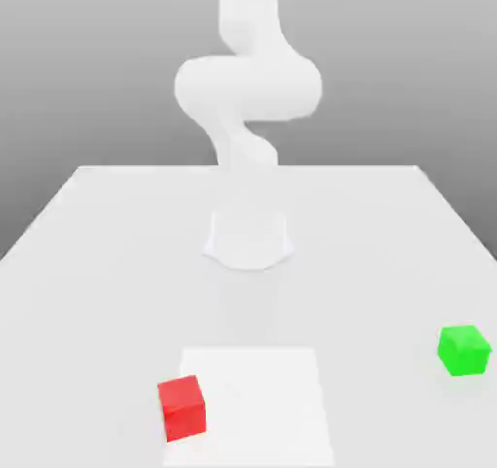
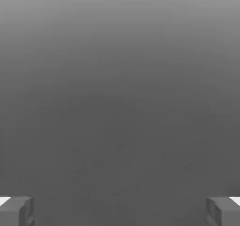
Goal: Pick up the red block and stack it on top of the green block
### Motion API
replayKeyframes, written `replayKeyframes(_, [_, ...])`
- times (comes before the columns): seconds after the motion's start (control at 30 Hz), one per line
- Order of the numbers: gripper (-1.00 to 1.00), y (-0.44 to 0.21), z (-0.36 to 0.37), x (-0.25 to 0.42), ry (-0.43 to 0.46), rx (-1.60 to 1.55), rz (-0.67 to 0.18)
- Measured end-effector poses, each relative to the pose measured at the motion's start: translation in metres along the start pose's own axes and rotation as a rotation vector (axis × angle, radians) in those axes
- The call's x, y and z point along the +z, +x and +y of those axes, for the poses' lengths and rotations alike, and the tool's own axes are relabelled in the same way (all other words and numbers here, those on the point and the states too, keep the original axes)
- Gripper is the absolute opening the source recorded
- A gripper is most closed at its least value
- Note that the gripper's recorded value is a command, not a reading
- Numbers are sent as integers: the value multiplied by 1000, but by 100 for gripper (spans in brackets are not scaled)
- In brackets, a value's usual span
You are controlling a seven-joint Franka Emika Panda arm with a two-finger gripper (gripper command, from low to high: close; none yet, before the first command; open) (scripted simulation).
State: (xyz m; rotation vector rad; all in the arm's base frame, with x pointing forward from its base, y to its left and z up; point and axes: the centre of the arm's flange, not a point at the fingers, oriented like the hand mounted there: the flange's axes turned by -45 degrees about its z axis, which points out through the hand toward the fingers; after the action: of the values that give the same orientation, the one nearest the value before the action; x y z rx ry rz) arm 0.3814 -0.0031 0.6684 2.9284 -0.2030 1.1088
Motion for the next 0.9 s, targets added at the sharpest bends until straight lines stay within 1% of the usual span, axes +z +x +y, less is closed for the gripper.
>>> replayKeyframes(0.17, [0, -20, 14, 110, -108, 217, -146])
replayKeyframes(0.33, [0, -61, 38, 207, -207, 432, -277])
replayKeyframes(0.53, [0, -135, 69, 303, -314, 699, -428])
replayKeyframes(0.73, [0, -225, 91, 371, -413, 980, -577])
replayKeyframes(0.8, [0, -249, 93, 388, -431, 1036, -608])
replayKeyframes(0.9, [0, -275, 94, 415, -436, 1054, -617])
